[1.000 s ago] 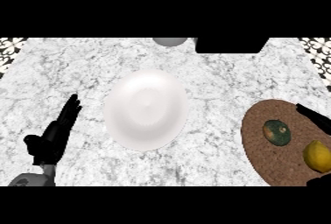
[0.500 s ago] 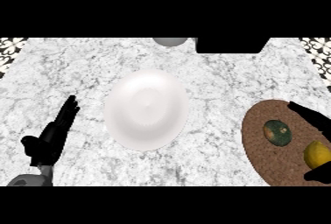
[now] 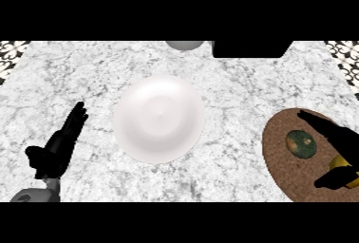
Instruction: Pick the squash from the placemat and place it in the plate
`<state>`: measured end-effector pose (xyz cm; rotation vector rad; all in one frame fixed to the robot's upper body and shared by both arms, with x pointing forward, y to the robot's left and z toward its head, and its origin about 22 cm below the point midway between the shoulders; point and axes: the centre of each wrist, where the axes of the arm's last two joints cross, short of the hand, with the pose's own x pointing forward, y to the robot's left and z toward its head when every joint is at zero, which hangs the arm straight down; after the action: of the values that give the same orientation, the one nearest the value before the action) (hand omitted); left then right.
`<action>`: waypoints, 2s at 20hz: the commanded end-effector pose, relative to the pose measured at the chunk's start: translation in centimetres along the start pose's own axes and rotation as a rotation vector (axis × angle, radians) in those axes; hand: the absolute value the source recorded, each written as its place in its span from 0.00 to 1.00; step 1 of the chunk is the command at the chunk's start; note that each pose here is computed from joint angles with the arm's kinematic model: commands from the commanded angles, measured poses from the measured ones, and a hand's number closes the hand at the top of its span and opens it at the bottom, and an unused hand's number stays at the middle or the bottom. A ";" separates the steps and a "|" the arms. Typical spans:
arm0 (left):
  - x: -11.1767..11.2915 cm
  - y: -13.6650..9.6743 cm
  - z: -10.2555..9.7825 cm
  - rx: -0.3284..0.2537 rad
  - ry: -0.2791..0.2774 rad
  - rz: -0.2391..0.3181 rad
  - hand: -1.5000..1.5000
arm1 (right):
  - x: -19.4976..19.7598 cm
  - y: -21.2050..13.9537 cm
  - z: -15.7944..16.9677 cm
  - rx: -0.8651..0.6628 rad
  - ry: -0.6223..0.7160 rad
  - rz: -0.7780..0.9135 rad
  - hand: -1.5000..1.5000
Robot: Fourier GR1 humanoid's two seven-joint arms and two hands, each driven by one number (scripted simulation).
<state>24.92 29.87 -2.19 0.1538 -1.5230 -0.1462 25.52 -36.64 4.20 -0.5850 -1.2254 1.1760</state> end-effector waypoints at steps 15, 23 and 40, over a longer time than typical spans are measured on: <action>-1.7 2.0 0.2 0.005 -0.006 -0.006 0.50 | -0.6 3.8 -3.6 0.099 -0.084 0.050 1.00; -1.6 0.3 0.9 0.021 0.002 -0.003 0.50 | -0.1 4.2 -3.2 -0.124 -0.080 0.074 1.00; 0.4 1.0 0.3 0.035 0.031 0.012 0.50 | 15.6 5.8 8.7 -0.562 0.193 -0.027 1.00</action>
<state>23.99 31.63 -2.14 0.1829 -1.5027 -0.1141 16.81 -24.23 4.40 -1.0198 -1.3213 0.8107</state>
